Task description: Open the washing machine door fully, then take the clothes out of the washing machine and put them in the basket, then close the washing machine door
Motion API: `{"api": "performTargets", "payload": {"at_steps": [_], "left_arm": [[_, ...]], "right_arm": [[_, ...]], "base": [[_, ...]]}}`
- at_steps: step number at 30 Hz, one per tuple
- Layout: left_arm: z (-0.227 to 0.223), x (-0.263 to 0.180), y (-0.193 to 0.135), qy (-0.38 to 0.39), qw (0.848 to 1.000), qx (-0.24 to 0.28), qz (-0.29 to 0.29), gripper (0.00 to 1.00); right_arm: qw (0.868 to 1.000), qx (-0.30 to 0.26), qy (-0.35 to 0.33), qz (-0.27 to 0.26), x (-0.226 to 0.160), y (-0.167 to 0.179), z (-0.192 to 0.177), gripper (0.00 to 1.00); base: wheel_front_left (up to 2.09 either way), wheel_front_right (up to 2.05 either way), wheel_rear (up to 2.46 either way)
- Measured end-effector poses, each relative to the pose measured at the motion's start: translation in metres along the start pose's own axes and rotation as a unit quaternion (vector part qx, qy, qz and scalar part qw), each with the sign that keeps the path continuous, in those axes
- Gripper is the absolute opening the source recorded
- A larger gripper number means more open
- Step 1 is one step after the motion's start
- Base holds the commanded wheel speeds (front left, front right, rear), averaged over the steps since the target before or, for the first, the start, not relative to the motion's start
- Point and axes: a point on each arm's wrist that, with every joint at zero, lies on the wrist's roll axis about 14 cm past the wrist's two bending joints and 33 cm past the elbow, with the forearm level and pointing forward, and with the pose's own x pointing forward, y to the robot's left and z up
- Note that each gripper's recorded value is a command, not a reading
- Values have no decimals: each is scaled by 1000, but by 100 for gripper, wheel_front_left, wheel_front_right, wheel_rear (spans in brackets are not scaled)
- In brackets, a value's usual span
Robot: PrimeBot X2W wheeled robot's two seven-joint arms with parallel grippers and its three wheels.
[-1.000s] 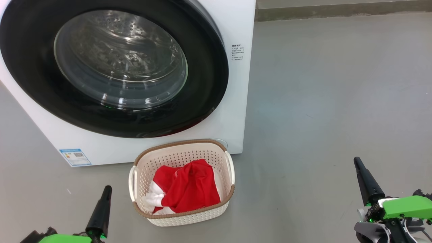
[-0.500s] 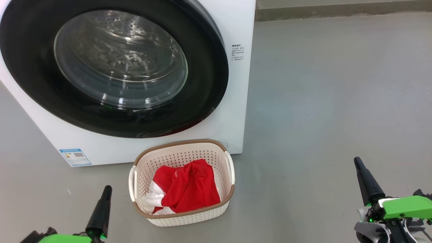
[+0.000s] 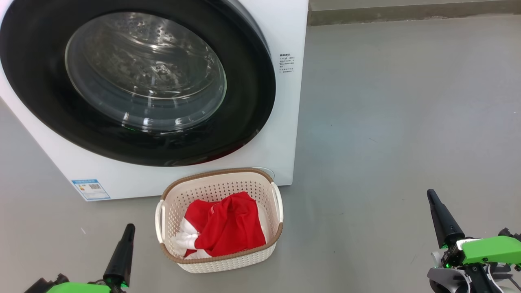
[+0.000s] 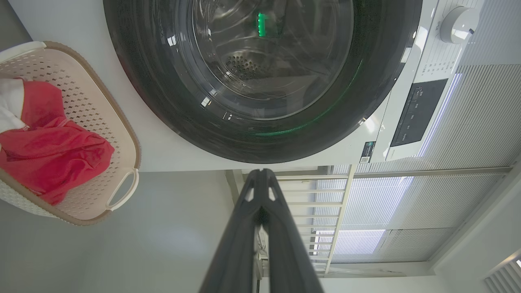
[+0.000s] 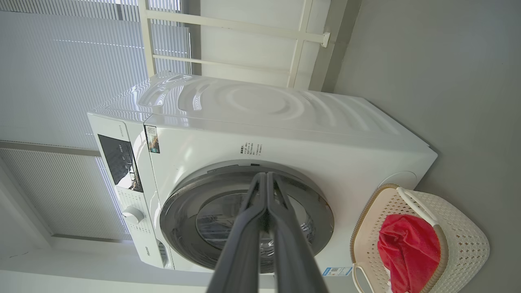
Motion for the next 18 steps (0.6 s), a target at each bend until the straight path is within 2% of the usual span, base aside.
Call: {"api": "performTargets", "payload": {"at_steps": [18], "left_arm": [[0, 0, 0, 0, 1000, 0, 0, 0]], "right_arm": [[1000, 0, 0, 0, 0, 0, 0, 0]], "base": [[0, 0, 0]]}}
